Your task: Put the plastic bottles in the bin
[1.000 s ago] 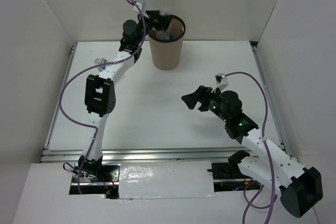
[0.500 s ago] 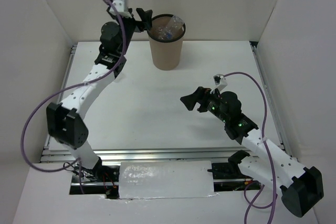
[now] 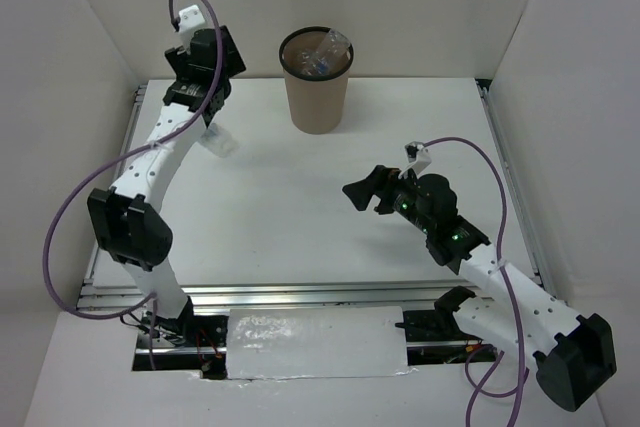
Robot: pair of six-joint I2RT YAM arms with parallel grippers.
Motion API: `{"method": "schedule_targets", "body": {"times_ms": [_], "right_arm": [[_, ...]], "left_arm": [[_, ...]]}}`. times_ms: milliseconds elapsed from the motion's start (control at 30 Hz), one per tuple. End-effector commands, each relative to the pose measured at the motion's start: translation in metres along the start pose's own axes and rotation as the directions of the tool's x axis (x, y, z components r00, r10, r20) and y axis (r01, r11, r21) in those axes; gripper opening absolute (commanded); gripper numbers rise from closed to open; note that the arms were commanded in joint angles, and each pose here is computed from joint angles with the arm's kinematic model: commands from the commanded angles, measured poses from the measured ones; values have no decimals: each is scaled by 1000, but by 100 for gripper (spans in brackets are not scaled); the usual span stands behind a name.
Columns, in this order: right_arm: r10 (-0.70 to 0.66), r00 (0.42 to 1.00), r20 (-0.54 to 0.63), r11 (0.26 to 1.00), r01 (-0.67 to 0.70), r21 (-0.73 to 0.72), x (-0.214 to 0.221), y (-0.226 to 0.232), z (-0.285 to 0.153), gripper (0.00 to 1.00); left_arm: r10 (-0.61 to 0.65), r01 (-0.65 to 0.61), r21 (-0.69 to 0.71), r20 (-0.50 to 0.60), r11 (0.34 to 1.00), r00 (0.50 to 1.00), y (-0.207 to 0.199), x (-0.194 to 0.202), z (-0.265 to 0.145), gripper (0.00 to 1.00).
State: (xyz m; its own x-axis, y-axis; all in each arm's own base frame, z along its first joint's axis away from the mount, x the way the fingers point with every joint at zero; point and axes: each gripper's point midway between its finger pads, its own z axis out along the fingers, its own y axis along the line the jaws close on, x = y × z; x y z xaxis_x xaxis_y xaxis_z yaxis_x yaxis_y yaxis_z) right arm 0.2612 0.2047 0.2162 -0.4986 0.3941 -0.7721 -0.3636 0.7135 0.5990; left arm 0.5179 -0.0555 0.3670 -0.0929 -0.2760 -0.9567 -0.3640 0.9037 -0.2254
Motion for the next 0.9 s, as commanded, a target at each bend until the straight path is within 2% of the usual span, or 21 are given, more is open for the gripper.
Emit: {"method": "schedule_targets", "body": {"times_ms": [0,100,433,600,867], "right_arm": [[-23,999,43,999,25,-43,-19,18,0,99],[-23,999,40,998,25,-52,-19,20,-1,100],[-27,999,41,998,30,-62,-19,22,-3,100],[-28,999,34,997,30,-68,-18,24,-2,100],[-34,999,28,997,35,-61,-18,23,0,100]], "left_arm": [[-90,63,-210,-125,976,988,53,47,13,99],[-170,131,-221,-169,966,971,62,65,27,99],[-191,69,-406,-268,911,944,93,142,78,99],[-236,77,-466,-293,881,926,117,178,96,99],[-235,57,-522,-281,851,931,146,205,115,99]]}}
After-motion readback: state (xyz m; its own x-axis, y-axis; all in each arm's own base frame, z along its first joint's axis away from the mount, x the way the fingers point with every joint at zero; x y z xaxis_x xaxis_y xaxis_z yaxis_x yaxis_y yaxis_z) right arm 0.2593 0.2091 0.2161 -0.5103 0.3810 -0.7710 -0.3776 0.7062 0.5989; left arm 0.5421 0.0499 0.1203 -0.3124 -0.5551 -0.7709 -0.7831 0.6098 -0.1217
